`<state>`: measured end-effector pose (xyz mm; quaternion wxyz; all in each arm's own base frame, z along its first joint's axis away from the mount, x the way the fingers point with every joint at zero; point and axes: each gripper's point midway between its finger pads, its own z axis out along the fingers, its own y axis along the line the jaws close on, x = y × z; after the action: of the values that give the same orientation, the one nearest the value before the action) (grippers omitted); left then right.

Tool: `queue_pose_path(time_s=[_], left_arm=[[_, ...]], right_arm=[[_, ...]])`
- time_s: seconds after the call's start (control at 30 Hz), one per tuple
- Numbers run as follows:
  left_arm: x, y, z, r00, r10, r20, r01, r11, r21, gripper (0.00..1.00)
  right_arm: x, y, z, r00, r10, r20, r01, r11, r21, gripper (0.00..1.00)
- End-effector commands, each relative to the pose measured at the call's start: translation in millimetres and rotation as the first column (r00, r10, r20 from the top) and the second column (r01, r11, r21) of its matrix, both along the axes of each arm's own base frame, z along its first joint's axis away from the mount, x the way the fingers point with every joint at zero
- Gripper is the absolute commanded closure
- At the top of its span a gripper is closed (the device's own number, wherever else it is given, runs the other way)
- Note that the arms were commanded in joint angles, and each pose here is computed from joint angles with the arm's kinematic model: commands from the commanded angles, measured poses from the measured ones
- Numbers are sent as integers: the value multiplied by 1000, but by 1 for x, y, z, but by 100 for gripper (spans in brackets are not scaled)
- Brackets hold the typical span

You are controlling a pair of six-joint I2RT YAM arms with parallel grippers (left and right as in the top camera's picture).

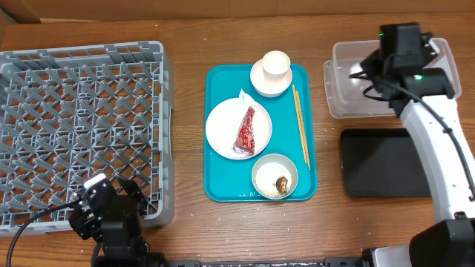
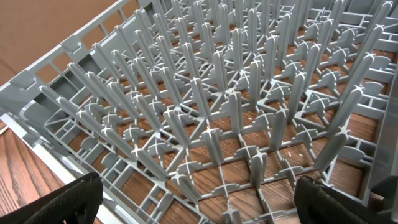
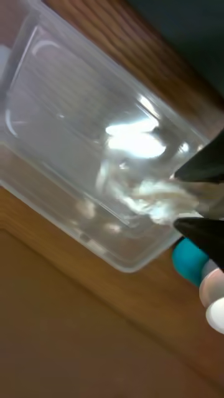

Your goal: Sort waste into correct bins and load items into the dishwasher

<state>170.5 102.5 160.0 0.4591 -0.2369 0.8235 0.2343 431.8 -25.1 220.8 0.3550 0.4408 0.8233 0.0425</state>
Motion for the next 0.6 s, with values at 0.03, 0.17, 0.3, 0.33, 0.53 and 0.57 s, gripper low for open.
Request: queue_pose_path(time_s=[0.03, 0.17, 0.3, 0.33, 0.53, 0.57], left_arm=[[0, 1, 7, 1000, 10, 26, -10, 1000, -2, 0], [0, 1, 7, 1000, 10, 26, -10, 1000, -2, 0], [0, 1, 7, 1000, 10, 26, -10, 1000, -2, 0], [0, 1, 7, 1000, 10, 26, -10, 1000, -2, 0], [0, 1, 7, 1000, 10, 25, -10, 1000, -2, 0], [0, 1, 7, 1000, 10, 26, -10, 1000, -2, 0]], right_arm=[[18, -9, -2, 1000, 9, 22, -8, 1000, -27, 71], [30, 1, 1, 993, 114, 43, -112, 992, -52, 9], [31, 51, 5, 922, 378, 81, -384, 921, 73, 2], [28, 73, 8, 872, 476, 113, -488, 864, 126, 2], [-17, 183, 17, 581, 782, 228, -804, 508, 307, 2], [-25, 196, 12, 557, 806, 199, -818, 491, 301, 2]])
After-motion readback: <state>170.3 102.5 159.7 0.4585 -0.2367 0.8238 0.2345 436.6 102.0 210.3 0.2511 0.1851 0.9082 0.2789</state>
